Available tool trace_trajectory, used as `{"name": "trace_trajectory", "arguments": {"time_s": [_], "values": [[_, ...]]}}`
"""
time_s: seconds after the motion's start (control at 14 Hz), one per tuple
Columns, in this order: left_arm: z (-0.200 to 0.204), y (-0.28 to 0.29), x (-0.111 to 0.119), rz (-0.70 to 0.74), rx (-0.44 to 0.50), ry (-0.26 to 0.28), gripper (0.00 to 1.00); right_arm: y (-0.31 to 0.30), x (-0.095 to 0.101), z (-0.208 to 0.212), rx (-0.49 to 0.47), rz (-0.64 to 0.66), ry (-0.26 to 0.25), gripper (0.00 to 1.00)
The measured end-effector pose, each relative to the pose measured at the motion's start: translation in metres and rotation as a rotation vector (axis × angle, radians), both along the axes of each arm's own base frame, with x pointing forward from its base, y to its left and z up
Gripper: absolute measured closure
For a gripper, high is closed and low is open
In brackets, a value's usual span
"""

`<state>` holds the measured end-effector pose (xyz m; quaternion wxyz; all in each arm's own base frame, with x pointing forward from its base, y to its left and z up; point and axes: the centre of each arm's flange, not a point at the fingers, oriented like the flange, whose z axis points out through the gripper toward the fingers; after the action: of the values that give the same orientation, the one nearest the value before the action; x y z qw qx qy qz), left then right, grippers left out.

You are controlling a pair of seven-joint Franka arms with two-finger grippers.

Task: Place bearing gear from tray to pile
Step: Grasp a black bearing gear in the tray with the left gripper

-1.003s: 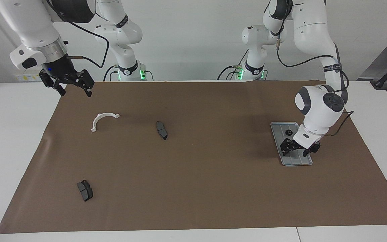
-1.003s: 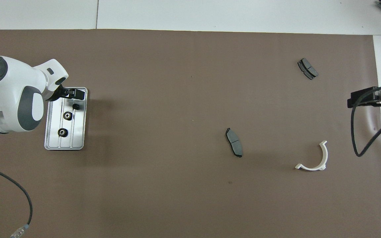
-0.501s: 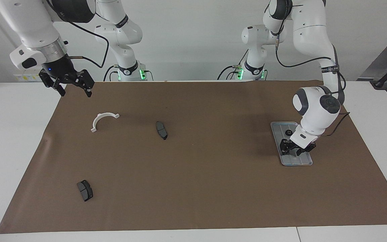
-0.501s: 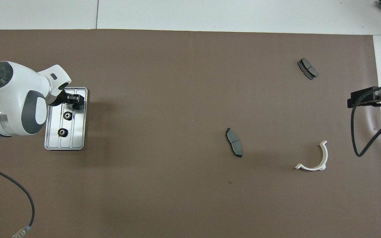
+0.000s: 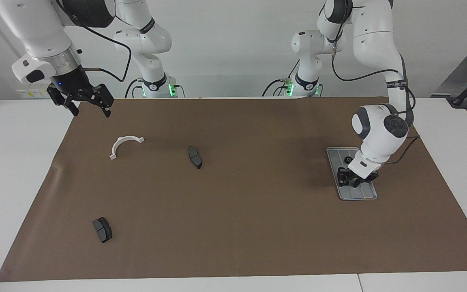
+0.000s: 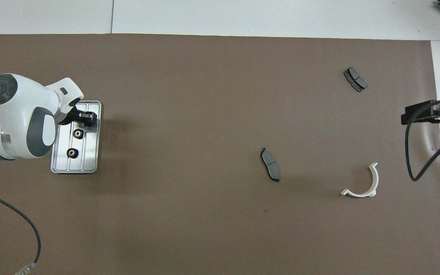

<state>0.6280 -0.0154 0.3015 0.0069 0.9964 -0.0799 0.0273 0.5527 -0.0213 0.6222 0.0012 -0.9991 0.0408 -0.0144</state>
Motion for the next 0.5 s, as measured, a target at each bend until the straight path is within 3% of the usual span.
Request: {"name": "trace_trajectory", "arguments": {"time_s": [0.21, 0.5], "values": [[0.0012, -0.0012, -0.0006, -0.002, 0.0, -0.001, 0.7, 0.0, 0.0, 0.0, 0.0, 0.0, 0.0, 0.0], [0.0017, -0.0011, -0.0008, -0.002, 0.0, -0.002, 0.77, 0.0, 0.0, 0.0, 0.0, 0.0, 0.0, 0.0]]}}
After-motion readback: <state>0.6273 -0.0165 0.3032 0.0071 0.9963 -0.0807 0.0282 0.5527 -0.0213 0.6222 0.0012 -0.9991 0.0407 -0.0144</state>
